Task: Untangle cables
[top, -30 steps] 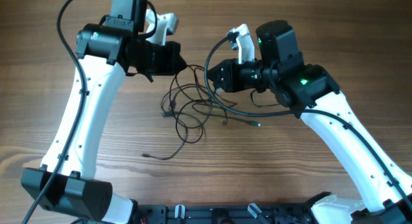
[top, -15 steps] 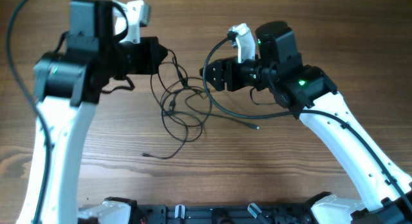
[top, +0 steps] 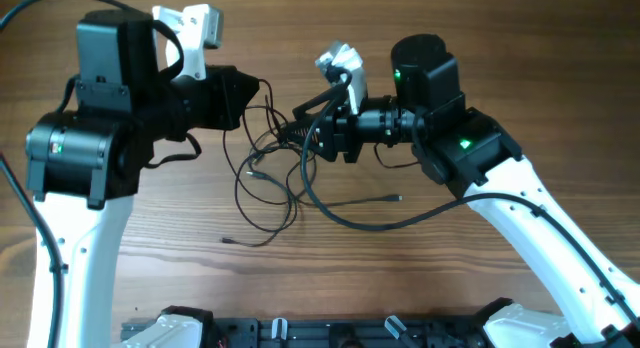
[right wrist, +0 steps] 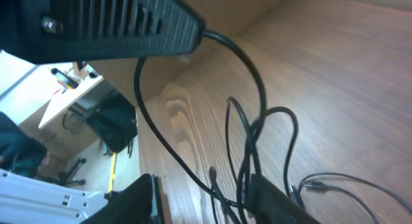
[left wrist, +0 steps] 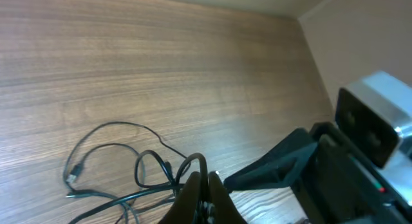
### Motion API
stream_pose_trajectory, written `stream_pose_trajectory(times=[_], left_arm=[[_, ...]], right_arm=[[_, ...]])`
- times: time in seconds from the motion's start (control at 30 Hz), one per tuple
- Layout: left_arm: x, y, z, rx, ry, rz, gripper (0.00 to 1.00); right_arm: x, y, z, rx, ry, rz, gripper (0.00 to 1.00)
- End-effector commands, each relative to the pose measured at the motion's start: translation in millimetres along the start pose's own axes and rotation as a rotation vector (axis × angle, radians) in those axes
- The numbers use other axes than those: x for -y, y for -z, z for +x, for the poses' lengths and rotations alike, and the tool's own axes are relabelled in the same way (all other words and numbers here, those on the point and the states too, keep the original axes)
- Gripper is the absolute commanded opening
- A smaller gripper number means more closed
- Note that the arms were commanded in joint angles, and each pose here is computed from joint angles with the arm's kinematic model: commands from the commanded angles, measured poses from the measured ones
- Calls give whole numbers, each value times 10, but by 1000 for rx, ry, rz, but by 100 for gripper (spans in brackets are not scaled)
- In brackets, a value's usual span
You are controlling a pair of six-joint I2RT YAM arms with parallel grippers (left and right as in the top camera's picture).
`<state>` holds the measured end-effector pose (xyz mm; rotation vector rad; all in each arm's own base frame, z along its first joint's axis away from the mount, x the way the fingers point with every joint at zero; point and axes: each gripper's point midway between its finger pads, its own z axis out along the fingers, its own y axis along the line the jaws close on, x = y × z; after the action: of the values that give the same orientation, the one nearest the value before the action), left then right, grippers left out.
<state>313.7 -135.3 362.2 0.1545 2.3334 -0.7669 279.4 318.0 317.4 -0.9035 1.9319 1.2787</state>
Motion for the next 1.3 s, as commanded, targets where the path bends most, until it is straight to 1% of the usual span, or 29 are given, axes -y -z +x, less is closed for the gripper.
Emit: stream_pose_trajectory(times=[0.0, 0.13, 0.2, 0.3, 0.33, 0.37, 0.4, 0.5, 0.6, 0.7, 0.73, 0.77, 0.8, 0.83, 0.9, 0.97, 1.03, 1.13, 1.17, 1.2, 1.23, 1.27], left_arm=[[76, 13, -1, -2, 4, 43, 4], [76, 13, 4, -4, 11, 43, 4], [72, 13, 16, -9, 14, 42, 4], [61, 5, 33, -17, 19, 38, 4], [58, 1, 35, -19, 19, 37, 4], [54, 1, 33, -18, 19, 35, 4], [19, 1, 23, -12, 19, 16, 4], [-120, 6, -12, 9, 19, -65, 4], [-257, 23, -42, 29, 20, -146, 4], [-294, 34, -32, 28, 22, -168, 4], [-298, 33, -20, 23, 24, -170, 4], [-335, 39, 8, 14, 30, -190, 4], [-391, 51, 30, 8, 35, -222, 4], [-457, 69, 50, 4, 39, -260, 4], [-563, 110, 80, 0, 44, -325, 4], [-609, 177, 86, 12, 42, -364, 4], [-580, 234, 67, 34, 35, -361, 4], [-519, 322, 20, 80, 44, -349, 4], [-488, 368, -7, 106, 55, -341, 4], [-458, 409, -31, 128, 58, -334, 4], [-422, 462, -64, 157, 64, -325, 4], [-380, 515, -96, 187, 73, -313, 4]], right_arm=[[131, -169, 158, -60, -27, -29, 47], [303, -311, 285, -96, -43, -25, 43], [349, -351, 300, -98, -45, -25, 38], [358, -366, 253, -80, -29, -27, 20], [364, -362, 229, -72, -26, -26, 8], [399, -355, 208, -63, -49, -8, 5], [445, -347, 200, -59, -64, 14, 4], [696, -281, 217, -51, -154, 135, 4], [1014, -157, 321, -55, -289, 301, 4], [1020, -143, 343, -65, -284, 299, 5], [971, -157, 332, -68, -262, 268, 8], [1046, -133, 349, -63, -296, 315, 8], [1171, -81, 383, -50, -375, 394, 8], [1350, 18, 451, -25, -495, 513, 9], [1558, 180, 559, 8, -625, 664, 10], [1624, 241, 602, 7, -631, 718, 19], [1628, 254, 635, -4, -633, 728, 19], [1645, 287, 702, -24, -643, 754, 15], [1602, 250, 698, -44, -611, 720, 17], [1519, 178, 666, -70, -552, 650, 27], [1350, 61, 603, -97, -466, 520, 35], [1177, -31, 545, -113, -391, 397, 40]])
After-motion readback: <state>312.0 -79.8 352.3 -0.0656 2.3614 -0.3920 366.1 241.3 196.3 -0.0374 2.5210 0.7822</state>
